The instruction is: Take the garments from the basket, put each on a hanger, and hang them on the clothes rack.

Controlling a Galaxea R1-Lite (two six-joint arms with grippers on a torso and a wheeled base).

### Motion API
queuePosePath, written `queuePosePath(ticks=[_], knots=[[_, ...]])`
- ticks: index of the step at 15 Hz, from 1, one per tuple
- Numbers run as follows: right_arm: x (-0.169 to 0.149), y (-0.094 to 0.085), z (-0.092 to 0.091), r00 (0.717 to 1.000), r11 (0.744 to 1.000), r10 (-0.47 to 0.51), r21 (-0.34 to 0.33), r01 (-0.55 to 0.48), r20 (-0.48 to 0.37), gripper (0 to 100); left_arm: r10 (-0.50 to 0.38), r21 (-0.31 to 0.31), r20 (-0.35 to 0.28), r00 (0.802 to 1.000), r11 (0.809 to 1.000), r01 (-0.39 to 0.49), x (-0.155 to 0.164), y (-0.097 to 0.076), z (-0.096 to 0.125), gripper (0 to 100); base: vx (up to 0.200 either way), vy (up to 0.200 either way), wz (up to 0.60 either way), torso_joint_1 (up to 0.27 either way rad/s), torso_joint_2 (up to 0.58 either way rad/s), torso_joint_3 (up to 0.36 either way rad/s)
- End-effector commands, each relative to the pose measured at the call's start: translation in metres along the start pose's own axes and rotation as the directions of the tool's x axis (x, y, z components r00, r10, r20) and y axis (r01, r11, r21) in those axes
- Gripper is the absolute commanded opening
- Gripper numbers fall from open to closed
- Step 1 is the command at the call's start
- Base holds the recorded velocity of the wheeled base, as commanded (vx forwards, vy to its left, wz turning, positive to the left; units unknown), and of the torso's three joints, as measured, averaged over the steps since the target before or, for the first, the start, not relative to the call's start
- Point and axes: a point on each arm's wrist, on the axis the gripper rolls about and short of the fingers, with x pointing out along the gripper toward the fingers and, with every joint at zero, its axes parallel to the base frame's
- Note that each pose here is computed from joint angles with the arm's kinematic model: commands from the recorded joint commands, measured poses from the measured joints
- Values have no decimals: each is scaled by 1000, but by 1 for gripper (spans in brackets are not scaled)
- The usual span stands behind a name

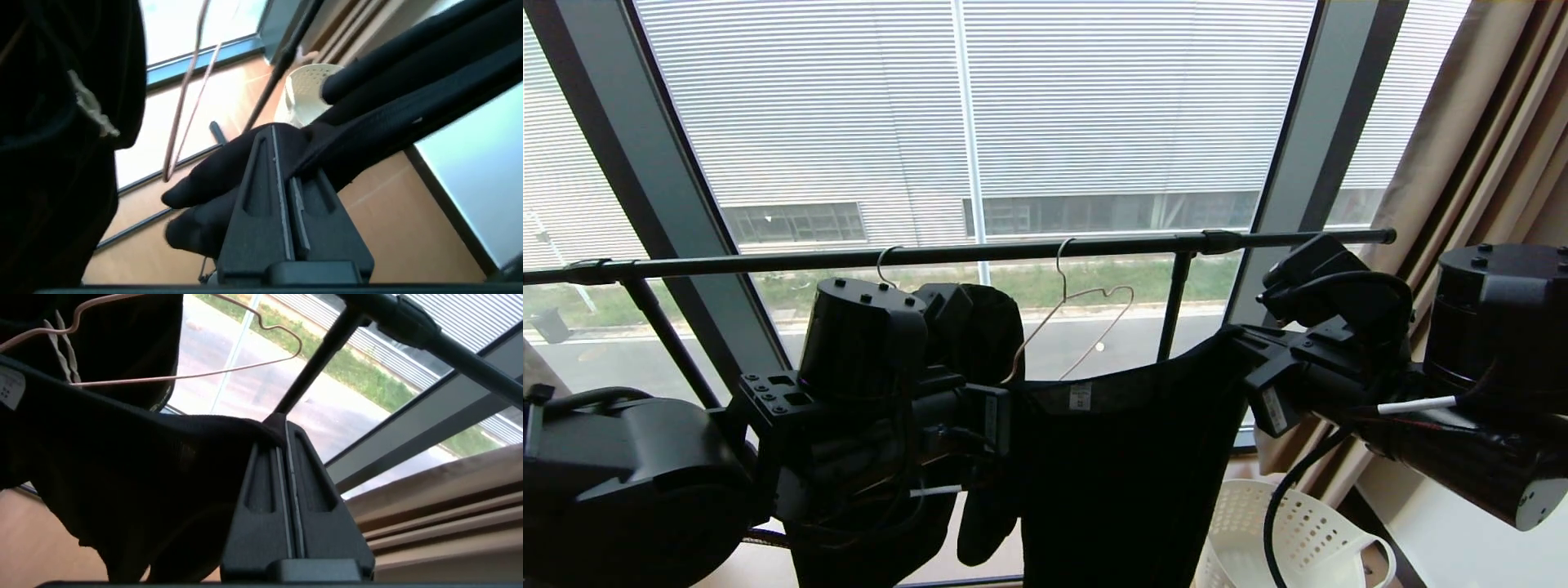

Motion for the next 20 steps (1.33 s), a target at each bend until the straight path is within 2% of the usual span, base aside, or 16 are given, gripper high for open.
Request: queuePosePath(ticks=[1,3,7,8,9,13,14,15,16,17,18,20], knots=[[-1,0,0,1000,1000,1,0,-1,0,0,7,-6,17,1000,1000,-7,-1,3,3,0,0,0,0,0,0,0],[-1,1,-4,1000,1000,4,-6,-4,-11,0,-12,9,39,999,1000,12,-3,3,6,0,0,0,0,0,0,0],[-10,-1,-10,1000,997,19,-71,-20,-15,0,-48,45,52,997,998,46,-25,1,13,0,0,0,0,0,0,0],[-11,-1,-12,999,996,32,-81,-33,-16,0,-51,53,56,997,997,48,-27,1,15,0,0,0,0,0,0,0],[-17,0,-17,996,990,85,-108,-86,-20,0,-76,56,70,995,996,72,-30,0,20,0,0,0,0,0,0,0],[-55,8,-14,957,941,285,-173,-290,-59,0,-97,75,100,990,993,90,-27,-2,32,0,0,0,0,0,0,0],[-65,20,-14,933,914,353,-189,-360,-71,0,-101,76,97,990,993,94,-21,-4,34,0,0,0,0,0,0,0],[-69,28,-13,917,900,393,-176,-399,-71,0,-104,77,98,990,992,97,-18,-5,36,0,0,0,0,0,0,0],[-69,28,-13,917,900,393,-176,-399,-71,0,-104,77,98,990,992,97,-18,-5,36,0,0,0,0,0,0,0],[-74,45,-10,886,875,458,-141,-464,-73,0,-113,79,105,988,991,105,-14,-7,40,0,0,0,0,0,0,0],[-74,50,-10,878,869,473,-125,-479,-81,0,-116,79,104,988,991,108,-13,-7,41,0,0,0,0,0,0,0],[-76,72,-5,841,842,533,-43,-538,-89,0,-126,83,109,986,990,117,-9,-11,44,0,0,0,0,0,0,0]])
